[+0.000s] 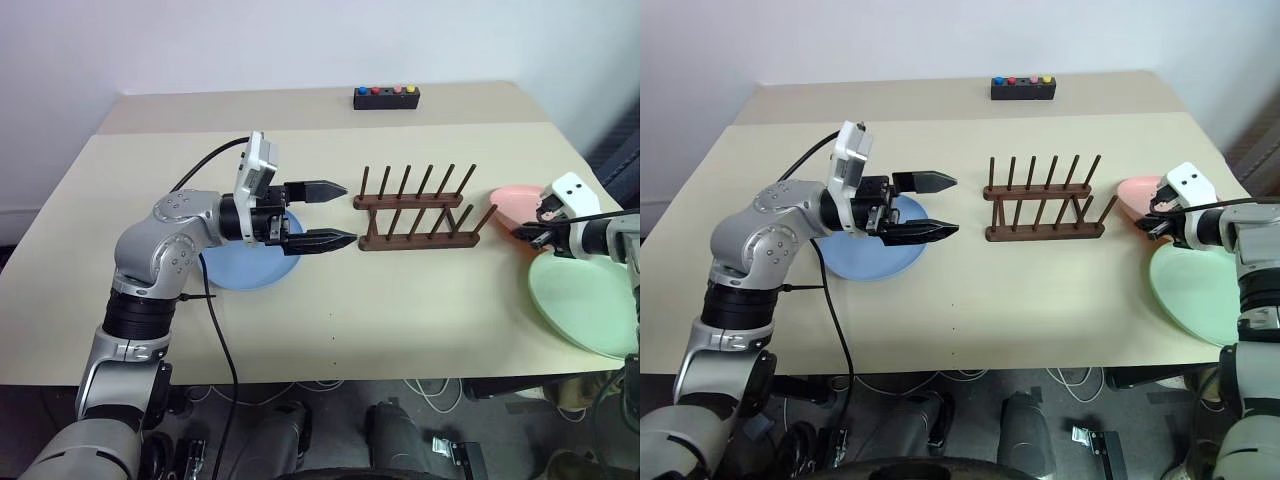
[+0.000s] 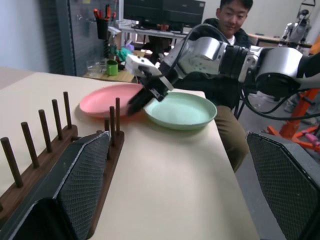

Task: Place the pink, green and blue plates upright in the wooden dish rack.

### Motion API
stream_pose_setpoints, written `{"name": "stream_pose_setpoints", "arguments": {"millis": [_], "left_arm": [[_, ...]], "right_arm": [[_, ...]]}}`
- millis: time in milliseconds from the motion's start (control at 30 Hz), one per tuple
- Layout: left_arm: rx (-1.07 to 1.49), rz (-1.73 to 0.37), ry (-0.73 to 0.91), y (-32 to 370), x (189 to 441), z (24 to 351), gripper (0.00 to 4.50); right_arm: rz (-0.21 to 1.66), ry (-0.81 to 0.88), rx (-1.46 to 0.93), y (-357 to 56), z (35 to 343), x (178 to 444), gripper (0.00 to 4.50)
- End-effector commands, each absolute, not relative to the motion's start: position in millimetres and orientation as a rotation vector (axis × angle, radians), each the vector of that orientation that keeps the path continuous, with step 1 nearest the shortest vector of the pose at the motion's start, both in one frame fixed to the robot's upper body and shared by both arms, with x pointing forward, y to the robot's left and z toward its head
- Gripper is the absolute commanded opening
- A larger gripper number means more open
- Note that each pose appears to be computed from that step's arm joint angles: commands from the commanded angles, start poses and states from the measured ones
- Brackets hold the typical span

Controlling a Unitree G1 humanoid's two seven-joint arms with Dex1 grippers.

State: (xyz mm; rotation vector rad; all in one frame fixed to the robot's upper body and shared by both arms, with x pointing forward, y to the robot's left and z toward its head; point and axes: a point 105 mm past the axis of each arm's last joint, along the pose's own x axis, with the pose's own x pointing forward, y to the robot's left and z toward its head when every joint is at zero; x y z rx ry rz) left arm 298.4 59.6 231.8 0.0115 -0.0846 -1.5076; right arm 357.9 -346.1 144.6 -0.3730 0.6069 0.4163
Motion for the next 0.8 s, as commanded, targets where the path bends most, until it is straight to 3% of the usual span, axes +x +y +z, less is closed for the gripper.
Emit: {"name": "stream_pose_setpoints", "arguments": {"millis": [33,167,433,667,800], "left_arm": [[0.029,-1.492,-0.143,60.2,297.6,240.3,4.5],[0.052,-1.411,-0.177,60.1,310.7,242.6,4.5],[0.039,-1.414,-0.191,56.5,312.9,244.4,4.5],[0.017,-1.414,-0.188,56.7,314.0,245.0,4.5],[0.01,-1.408,-0.188,57.8,314.7,245.5,4.5]], "right_arm": [[0.414,0.607,-0.363,-347.8,145.7,354.7,0.05],[0.387,0.56,-0.367,-348.8,158.1,356.2,0.05],[0.317,0.431,-0.408,-354.1,195.9,361.0,0.05],[0.281,0.164,-0.306,-346.5,253.6,371.7,0.05],[0.316,-0.128,-0.061,-337.6,309.7,372.5,0.05]]}}
